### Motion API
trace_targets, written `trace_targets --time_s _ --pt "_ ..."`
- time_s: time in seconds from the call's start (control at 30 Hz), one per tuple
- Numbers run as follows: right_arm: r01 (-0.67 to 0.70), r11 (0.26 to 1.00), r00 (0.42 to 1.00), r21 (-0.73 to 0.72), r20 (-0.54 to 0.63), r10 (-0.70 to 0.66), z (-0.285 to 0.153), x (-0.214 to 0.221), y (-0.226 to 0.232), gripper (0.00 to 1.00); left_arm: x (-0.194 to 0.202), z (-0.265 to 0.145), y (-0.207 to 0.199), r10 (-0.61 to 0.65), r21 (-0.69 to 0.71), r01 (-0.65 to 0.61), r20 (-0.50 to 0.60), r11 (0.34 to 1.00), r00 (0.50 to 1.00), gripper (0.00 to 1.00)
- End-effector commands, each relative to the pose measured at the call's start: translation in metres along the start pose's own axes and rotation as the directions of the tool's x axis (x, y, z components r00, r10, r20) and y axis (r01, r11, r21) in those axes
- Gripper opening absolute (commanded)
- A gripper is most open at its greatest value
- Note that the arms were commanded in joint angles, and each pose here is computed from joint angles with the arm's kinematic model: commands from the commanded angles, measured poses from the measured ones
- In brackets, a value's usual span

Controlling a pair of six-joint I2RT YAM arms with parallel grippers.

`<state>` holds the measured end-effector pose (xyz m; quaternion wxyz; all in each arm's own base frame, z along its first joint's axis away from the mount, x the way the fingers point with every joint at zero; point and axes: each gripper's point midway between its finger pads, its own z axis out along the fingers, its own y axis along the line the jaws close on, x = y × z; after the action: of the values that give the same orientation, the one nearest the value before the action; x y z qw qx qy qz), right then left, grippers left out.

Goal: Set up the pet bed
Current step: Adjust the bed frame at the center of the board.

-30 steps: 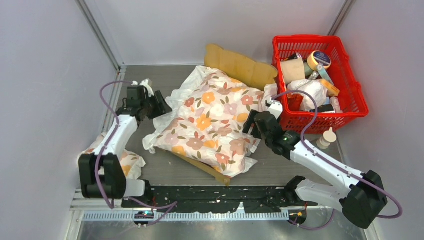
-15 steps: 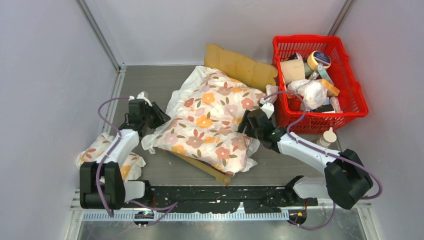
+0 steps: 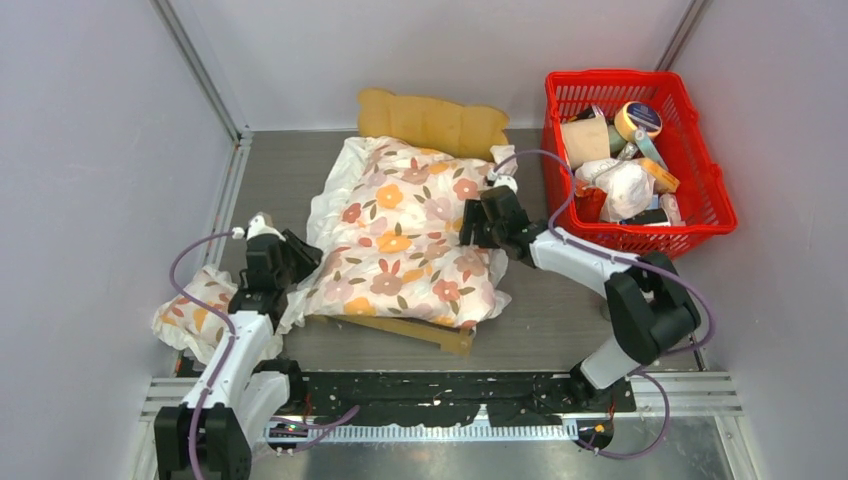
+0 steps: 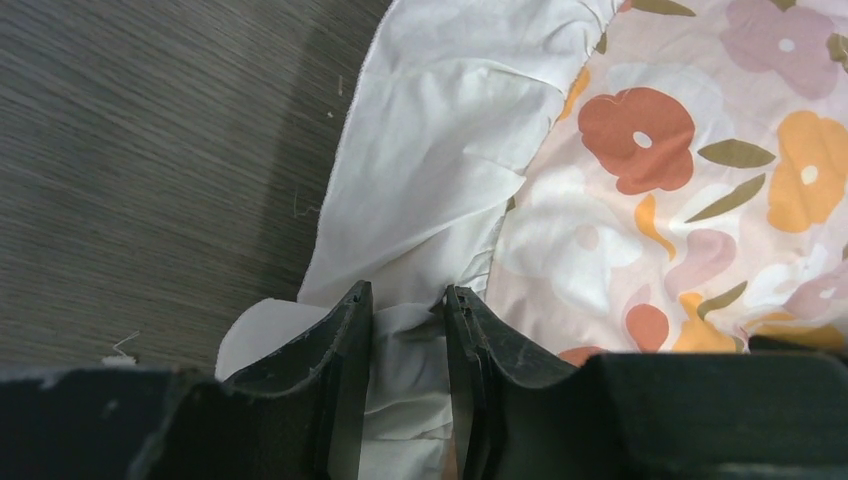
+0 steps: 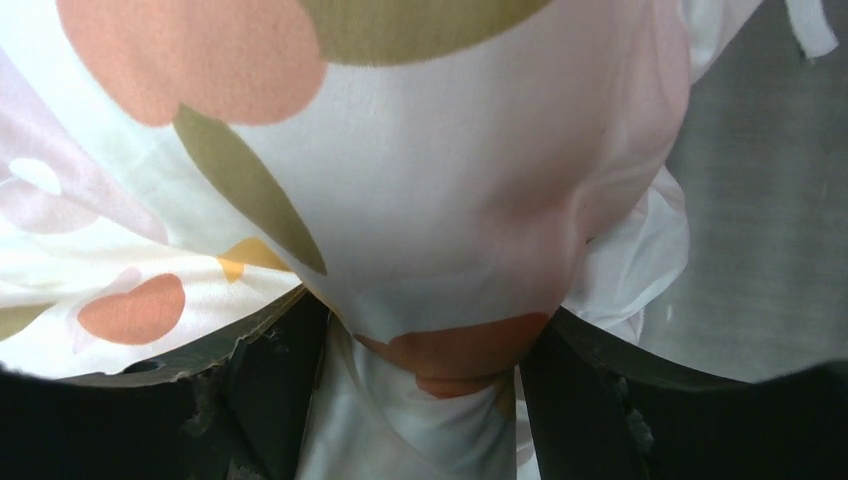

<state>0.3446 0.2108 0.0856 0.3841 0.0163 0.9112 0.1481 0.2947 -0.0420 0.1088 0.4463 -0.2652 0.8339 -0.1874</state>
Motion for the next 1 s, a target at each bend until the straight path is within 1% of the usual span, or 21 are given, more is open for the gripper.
trace_targets --time_s 0.0,0.03,0.07,0.1,0.13,0.17,0.2,0.23,0.3,0.4,0.47,0.57,0.6,0.73,0.77,0.8,0.83,0.87,0.9,0.93,0.97 --pt "0.113 0.968 0.992 -0.225 0.072 -0.099 0.032 -0.052 0.057 0.72 0.049 -0.013 -0.01 -0.104 0.044 0.114 -0.18 0.993 0.978 0.35" --pt "0.121 0.967 0.992 -0.222 0.05 -0.112 0.045 -0.048 0.056 0.72 0.05 -0.015 -0.015 -0.101 0.058 0.113 -0.185 0.992 0.978 0.35" --pt "0.136 0.961 0.99 -0.239 0.071 -0.123 0.048 -0.063 0.062 0.71 0.052 -0.016 -0.019 -0.097 0.071 0.112 -0.192 0.991 0.977 0.35" --pt "0.139 0.962 0.99 -0.236 0.054 -0.13 0.06 -0.061 0.06 0.71 0.054 -0.017 -0.023 -0.094 0.081 0.112 -0.201 0.99 0.975 0.35" --pt "0.162 0.953 0.986 -0.255 0.085 -0.145 0.061 -0.077 0.068 0.71 0.058 -0.018 -0.025 -0.094 0.085 0.114 -0.209 0.99 0.973 0.35" --pt "0.169 0.954 0.985 -0.248 0.077 -0.154 0.07 -0.077 0.066 0.71 0.061 -0.018 -0.026 -0.1 0.084 0.121 -0.216 0.989 0.971 0.35" --pt "0.197 0.946 0.978 -0.256 0.114 -0.172 0.07 -0.094 0.073 0.71 0.065 -0.019 -0.027 -0.104 0.086 0.126 -0.224 0.988 0.969 0.35" --pt "0.205 0.948 0.978 -0.244 0.096 -0.186 0.078 -0.093 0.068 0.71 0.069 -0.019 -0.027 -0.102 0.088 0.124 -0.227 0.988 0.969 0.35" --pt "0.236 0.946 0.97 -0.221 0.111 -0.216 0.081 -0.11 0.065 0.73 0.077 -0.018 -0.026 -0.103 0.077 0.123 -0.223 0.989 0.969 0.35" --pt "0.286 0.942 0.955 -0.176 0.135 -0.264 0.074 -0.141 0.06 0.75 0.086 -0.018 -0.027 -0.106 0.082 0.127 -0.225 0.989 0.969 0.34" --pt "0.308 0.941 0.946 -0.137 0.151 -0.288 0.059 -0.16 0.053 0.77 0.088 -0.02 -0.03 -0.09 0.093 0.112 -0.219 0.989 0.972 0.34" --pt "0.351 0.934 0.92 -0.07 0.213 -0.33 0.015 -0.196 0.046 0.82 0.089 -0.022 -0.037 -0.079 0.124 0.108 -0.218 0.986 0.973 0.35" --pt "0.358 0.932 0.911 -0.054 0.238 -0.336 -0.006 -0.209 0.046 0.83 0.091 -0.023 -0.04 -0.076 0.139 0.109 -0.225 0.984 0.971 0.35" --pt "0.36 0.933 0.895 -0.005 0.285 -0.344 -0.064 -0.23 0.042 0.86 0.1 -0.026 -0.057 -0.054 0.195 0.101 -0.234 0.976 0.971 0.35" --pt "0.346 0.938 0.902 0.002 0.273 -0.333 -0.072 -0.228 0.039 0.86 0.103 -0.026 -0.063 -0.045 0.217 0.095 -0.227 0.972 0.973 0.35" --pt "0.336 0.942 0.901 0.003 0.289 -0.323 -0.086 -0.23 0.038 0.86 0.104 -0.027 -0.073 -0.033 0.256 0.089 -0.217 0.963 0.976 0.35" --pt "0.325 0.946 0.909 0.006 0.275 -0.314 -0.089 -0.222 0.035 0.86 0.105 -0.029 -0.084 -0.021 0.29 0.083 -0.209 0.953 0.978 0.35" --pt "0.316 0.949 0.905 0.0 0.301 -0.301 -0.106 -0.223 0.035 0.86 0.108 -0.032 -0.093 -0.003 0.307 0.073 -0.221 0.949 0.975 0.35" --pt "0.302 0.953 0.915 -0.01 0.283 -0.287 -0.105 -0.211 0.032 0.86 0.114 -0.038 -0.101 0.031 0.324 0.051 -0.244 0.945 0.969 0.35" --pt "0.296 0.955 0.911 -0.03 0.31 -0.273 -0.121 -0.21 0.035 0.85 0.113 -0.039 -0.104 0.057 0.317 0.023 -0.241 0.948 0.969 0.37" --pt "0.278 0.959 0.925 -0.052 0.284 -0.252 -0.118 -0.193 0.034 0.84 0.113 -0.041 -0.099 0.089 0.28 -0.018 -0.244 0.96 0.966 0.4"
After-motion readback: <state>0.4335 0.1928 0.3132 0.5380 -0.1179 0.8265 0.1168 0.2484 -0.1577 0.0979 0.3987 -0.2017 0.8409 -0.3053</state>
